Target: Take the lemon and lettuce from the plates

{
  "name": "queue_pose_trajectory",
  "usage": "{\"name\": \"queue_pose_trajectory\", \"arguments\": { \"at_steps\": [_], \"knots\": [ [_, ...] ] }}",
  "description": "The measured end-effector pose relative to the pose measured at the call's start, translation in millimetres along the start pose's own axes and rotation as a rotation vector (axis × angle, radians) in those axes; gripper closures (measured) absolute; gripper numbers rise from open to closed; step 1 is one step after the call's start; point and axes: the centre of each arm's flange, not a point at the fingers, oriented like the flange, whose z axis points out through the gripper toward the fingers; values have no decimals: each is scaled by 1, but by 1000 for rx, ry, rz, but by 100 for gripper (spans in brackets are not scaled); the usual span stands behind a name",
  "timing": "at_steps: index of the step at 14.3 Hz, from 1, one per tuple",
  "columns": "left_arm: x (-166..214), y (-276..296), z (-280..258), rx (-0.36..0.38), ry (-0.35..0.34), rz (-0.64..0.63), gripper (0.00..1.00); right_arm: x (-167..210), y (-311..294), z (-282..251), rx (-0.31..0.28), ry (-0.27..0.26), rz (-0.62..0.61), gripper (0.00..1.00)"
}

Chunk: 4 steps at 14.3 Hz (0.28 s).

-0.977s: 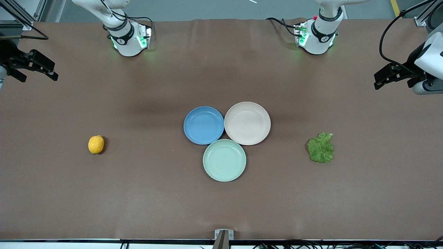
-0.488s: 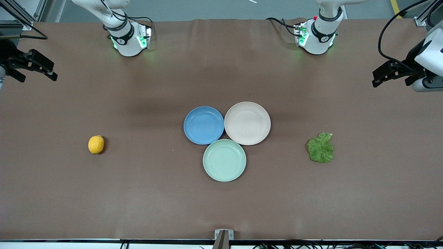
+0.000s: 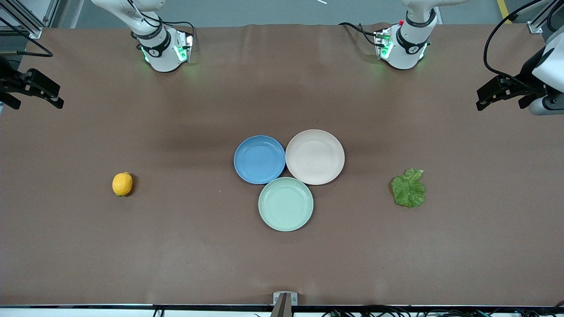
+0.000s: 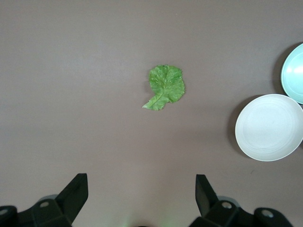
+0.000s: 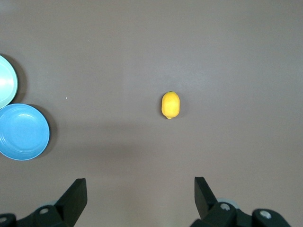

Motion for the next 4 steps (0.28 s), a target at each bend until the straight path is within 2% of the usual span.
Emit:
{"name": "queue_pose_trajectory", "arguments": {
  "at_steps": [4],
  "knots": [
    [0, -4, -1, -1, 3, -8, 0, 1, -1, -1, 0, 1, -1, 0]
  ]
}}
